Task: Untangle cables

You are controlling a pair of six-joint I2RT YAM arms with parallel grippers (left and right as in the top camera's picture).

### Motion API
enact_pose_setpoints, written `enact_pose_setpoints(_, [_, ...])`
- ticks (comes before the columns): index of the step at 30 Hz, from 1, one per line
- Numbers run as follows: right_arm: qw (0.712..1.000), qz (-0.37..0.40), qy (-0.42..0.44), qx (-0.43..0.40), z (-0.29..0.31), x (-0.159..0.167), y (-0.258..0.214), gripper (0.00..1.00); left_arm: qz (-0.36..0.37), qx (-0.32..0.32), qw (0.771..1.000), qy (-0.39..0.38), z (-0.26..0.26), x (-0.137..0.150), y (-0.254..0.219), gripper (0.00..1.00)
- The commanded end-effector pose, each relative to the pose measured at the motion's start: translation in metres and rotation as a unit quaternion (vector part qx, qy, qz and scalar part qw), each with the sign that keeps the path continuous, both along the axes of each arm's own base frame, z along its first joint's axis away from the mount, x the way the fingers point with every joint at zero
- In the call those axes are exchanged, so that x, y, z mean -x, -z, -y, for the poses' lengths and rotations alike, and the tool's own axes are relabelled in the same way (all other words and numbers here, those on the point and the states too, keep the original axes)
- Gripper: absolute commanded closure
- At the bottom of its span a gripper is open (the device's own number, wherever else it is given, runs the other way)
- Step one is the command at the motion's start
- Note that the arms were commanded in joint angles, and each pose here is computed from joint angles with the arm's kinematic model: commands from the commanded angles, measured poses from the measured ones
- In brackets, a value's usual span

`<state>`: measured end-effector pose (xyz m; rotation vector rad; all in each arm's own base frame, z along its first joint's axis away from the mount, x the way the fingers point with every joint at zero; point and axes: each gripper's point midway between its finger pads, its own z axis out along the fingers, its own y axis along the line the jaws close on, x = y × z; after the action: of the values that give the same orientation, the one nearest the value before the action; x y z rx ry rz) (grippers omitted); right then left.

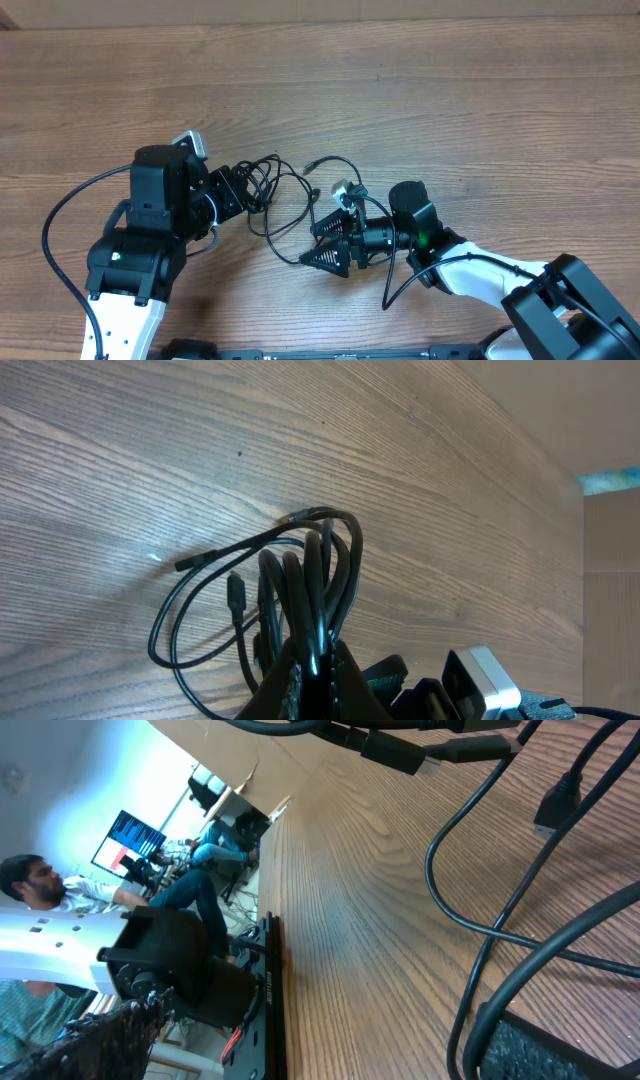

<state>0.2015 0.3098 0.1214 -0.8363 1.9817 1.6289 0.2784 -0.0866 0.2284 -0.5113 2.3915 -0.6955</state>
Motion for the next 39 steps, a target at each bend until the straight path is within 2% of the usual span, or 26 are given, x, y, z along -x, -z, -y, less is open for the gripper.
enact_pose_setpoints(1, [1.000, 0.011, 0.001, -0.003, -0.001, 0.000, -0.003, 0.00, 0.017, 0.002, 1.000, 0.009, 0.001, -0.003, -0.010, 0.96])
enact_pose_setpoints(12, [1.000, 0.006, 0.012, 0.006, 0.000, -0.003, 0.001, 0.00, 0.019, 0.003, 1.000, 0.009, 0.001, -0.003, -0.011, 0.96])
enact_pose_setpoints(18, [0.995, -0.016, 0.085, 0.057, 0.008, -0.023, 0.023, 0.00, 0.017, 0.002, 1.000, 0.009, 0.001, -0.003, -0.010, 0.96])
enact_pose_setpoints(28, [0.983, -0.031, 0.165, 0.079, 0.030, -0.056, 0.033, 0.00, 0.017, 0.002, 1.000, 0.009, 0.001, -0.003, -0.010, 0.96])
enact_pose_setpoints(32, [0.975, -0.001, 0.207, 0.081, 0.046, -0.079, 0.031, 0.00, 0.023, -0.007, 0.999, 0.025, 0.002, -0.002, -0.010, 0.96])
enact_pose_setpoints(36, [0.973, 0.076, 0.199, 0.084, 0.051, -0.087, 0.025, 0.00, 0.041, -0.017, 0.997, 0.066, 0.009, -0.001, -0.013, 0.96])
enact_pose_setpoints(39, [0.970, 0.127, 0.185, 0.090, 0.051, -0.088, 0.024, 0.00, 0.085, -0.015, 0.983, 0.159, 0.029, 0.004, -0.024, 0.96])
